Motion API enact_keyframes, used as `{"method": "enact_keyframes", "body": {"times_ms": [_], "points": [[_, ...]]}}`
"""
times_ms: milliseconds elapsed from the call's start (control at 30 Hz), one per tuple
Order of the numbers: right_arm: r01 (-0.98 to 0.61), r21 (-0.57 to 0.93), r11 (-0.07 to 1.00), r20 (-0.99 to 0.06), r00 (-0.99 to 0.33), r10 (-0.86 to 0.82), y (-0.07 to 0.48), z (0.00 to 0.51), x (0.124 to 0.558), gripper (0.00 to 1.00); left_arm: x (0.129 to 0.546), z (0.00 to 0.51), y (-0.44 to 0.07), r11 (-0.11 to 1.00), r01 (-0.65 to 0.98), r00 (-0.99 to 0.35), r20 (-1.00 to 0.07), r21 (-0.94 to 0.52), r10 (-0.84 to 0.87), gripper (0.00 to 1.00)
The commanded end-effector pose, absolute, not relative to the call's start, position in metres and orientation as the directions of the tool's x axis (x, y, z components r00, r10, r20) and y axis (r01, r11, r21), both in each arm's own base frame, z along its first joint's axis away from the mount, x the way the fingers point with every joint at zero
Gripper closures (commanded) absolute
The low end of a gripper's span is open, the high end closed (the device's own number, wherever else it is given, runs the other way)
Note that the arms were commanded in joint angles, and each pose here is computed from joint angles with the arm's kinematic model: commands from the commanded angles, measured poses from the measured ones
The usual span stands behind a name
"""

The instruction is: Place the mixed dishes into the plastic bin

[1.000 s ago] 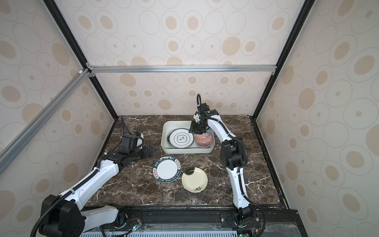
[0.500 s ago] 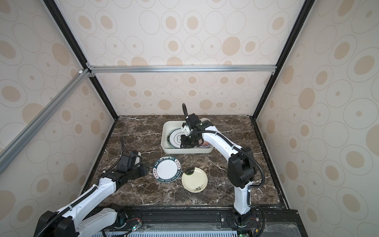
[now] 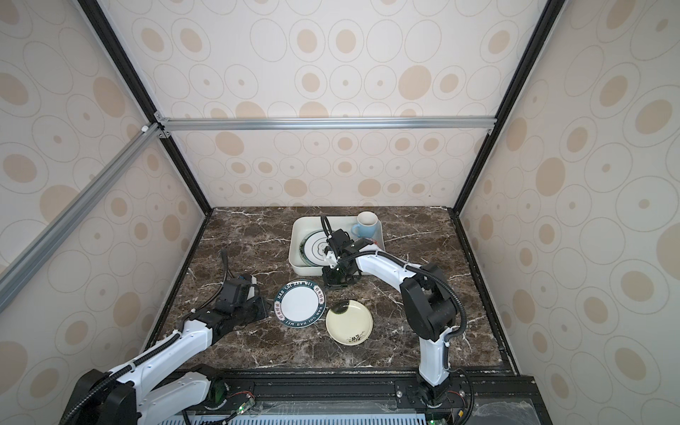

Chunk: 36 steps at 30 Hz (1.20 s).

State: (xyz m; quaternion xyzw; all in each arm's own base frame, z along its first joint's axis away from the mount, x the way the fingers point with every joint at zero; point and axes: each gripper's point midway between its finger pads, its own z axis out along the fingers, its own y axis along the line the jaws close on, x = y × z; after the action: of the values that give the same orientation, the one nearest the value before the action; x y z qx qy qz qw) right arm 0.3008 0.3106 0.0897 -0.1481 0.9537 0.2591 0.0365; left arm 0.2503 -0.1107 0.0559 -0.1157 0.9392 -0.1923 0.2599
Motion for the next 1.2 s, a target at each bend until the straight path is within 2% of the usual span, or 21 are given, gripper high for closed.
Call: {"method": "enact_keyframes", "body": {"times_ms": [0,267,1167], "points": [[-0.301,0.496,0.815,-0.153,-0.954,-0.259,0.312,0.090,0.300,0.78,0.255,0.055,-0.113,0.899,-0.121,-0.830,-0.454,-0.422,-0.325,0.72],[-0.295,0.492,0.819,-0.139,-0.955,-0.260,0.314,0.083,0.302,0.79,0.261,0.046,-0.118,0.912,-0.110,-0.849,-0.439,-0.395,-0.293,0.83],[-0.232,0.529,0.816,-0.050,-0.969,-0.243,0.314,0.056,0.303,0.76,0.266,0.036,-0.125,0.914,-0.100,-0.863,-0.423,-0.394,-0.277,0.89]]}}
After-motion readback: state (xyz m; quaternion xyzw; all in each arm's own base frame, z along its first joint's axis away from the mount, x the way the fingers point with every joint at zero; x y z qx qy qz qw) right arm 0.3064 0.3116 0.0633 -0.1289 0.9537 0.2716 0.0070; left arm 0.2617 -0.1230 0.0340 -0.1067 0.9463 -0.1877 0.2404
